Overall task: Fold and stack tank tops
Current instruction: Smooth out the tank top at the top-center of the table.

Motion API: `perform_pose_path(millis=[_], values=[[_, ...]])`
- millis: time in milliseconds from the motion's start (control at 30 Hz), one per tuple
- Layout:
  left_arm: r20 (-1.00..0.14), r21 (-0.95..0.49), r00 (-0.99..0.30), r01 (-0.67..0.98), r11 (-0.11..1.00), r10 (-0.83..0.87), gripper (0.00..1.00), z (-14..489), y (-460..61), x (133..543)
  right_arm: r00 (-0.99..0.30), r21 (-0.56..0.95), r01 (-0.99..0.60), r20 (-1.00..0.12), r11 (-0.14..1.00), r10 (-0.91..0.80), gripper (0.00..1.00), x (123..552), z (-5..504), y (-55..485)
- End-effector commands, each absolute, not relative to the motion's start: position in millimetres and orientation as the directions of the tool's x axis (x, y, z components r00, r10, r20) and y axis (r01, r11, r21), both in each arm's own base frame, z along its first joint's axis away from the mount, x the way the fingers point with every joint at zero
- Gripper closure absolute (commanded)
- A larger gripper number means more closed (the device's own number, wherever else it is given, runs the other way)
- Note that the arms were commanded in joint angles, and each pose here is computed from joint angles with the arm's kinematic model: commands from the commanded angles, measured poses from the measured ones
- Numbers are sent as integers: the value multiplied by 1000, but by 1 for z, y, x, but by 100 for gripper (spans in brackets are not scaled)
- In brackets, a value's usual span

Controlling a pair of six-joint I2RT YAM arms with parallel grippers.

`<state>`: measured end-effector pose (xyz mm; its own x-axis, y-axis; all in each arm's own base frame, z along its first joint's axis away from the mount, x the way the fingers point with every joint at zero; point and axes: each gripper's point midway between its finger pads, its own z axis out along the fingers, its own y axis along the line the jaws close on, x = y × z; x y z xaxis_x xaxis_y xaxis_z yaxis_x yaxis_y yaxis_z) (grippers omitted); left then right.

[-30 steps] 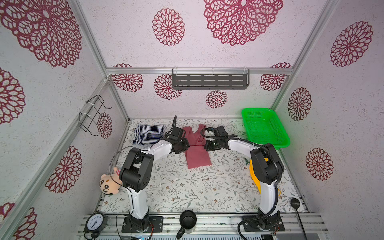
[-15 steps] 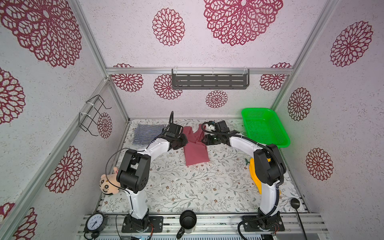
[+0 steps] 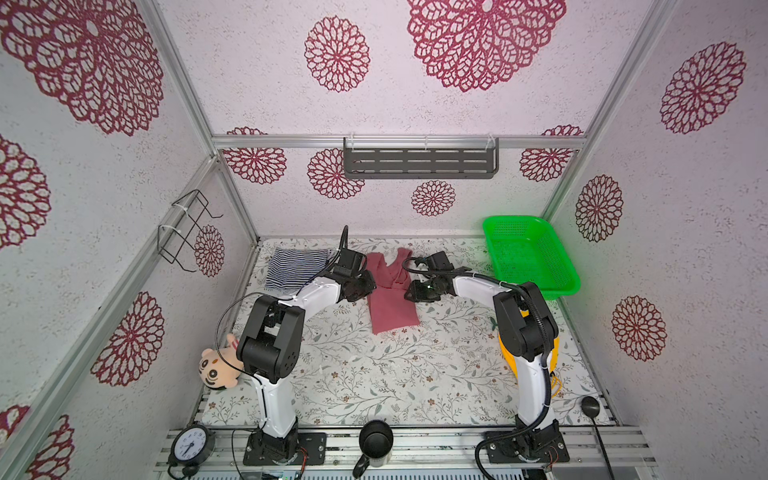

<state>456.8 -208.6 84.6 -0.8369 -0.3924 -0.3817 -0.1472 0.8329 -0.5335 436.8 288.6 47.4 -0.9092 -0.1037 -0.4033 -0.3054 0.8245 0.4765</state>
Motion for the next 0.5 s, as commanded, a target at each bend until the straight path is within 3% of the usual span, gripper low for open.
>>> perform_pose_path(millis=[0, 67, 133, 467], values=[[-382, -540, -834, -148, 829, -398, 100, 79, -208, 460, -898, 503, -324, -429, 801, -94, 76, 443, 63, 296], [-381, -540, -834, -150, 828, -399, 100, 79, -208, 460, -897, 502, -327, -431, 801, -97, 91, 443, 65, 296], [-381, -540, -834, -149, 829, -398, 100, 80, -208, 460, -893, 496, -333, -438, 802, -101, 100, 443, 70, 295], [-440, -538, -809, -110, 836, -390, 100, 113, -205, 464, -827, 445, -381, -555, 810, -84, 100, 452, 124, 288]])
